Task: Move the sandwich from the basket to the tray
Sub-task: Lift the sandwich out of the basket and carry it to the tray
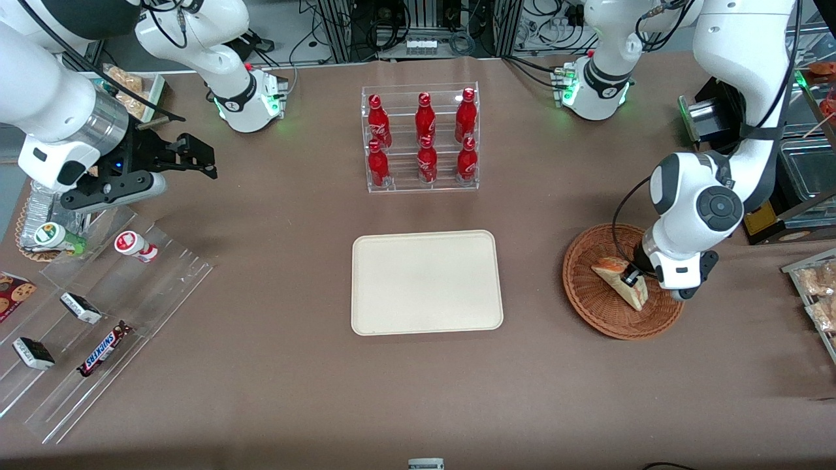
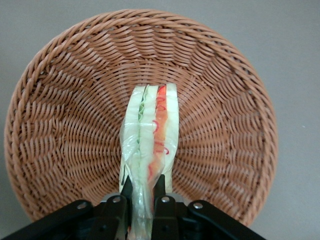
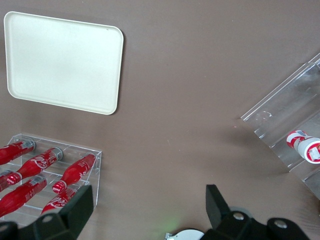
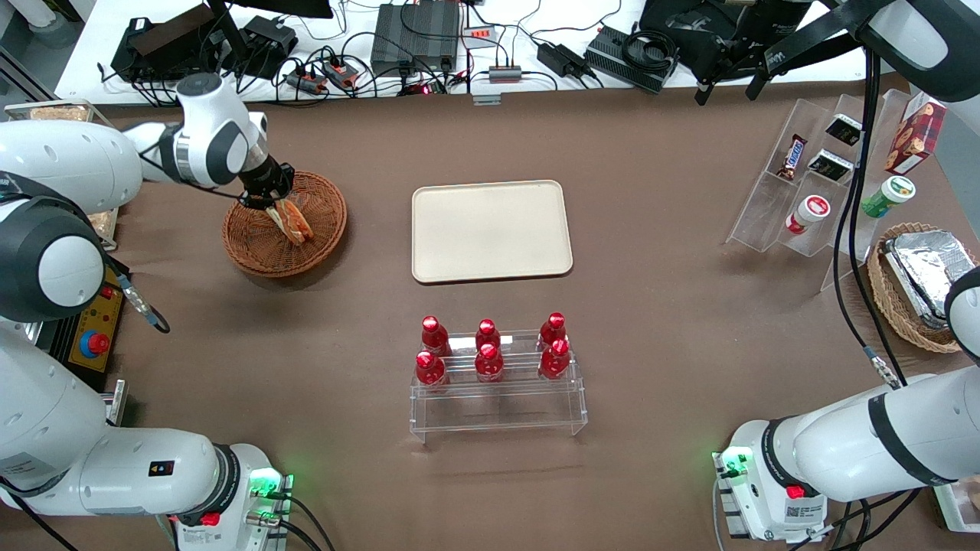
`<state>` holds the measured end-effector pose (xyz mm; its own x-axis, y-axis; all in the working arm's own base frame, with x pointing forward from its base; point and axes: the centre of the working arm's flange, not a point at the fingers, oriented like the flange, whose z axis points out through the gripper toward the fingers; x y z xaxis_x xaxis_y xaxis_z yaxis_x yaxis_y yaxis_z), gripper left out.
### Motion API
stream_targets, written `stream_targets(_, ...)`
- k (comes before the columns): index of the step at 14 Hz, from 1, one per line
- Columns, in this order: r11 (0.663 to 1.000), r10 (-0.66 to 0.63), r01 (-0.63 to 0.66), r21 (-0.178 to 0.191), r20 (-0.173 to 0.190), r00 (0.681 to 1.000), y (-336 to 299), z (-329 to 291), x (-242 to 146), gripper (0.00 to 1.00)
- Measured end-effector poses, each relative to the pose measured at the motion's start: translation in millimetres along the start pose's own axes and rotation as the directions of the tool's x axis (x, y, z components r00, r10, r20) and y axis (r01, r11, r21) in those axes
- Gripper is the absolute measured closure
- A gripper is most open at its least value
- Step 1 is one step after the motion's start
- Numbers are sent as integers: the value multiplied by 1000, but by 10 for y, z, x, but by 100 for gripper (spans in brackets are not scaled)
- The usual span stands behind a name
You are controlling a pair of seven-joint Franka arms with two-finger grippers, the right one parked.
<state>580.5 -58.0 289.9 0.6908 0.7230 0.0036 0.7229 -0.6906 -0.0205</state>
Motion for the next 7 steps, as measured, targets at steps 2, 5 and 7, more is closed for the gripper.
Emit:
stream_targets(2, 999, 39, -39, -8, 4, 999, 267, -301, -89, 82)
stream_targets(5, 988, 142, -142, -63, 0, 990, 768, -615, -546, 82)
stream_targets(7, 967, 237, -234, -100, 13, 971, 1145, -673, -1033, 85)
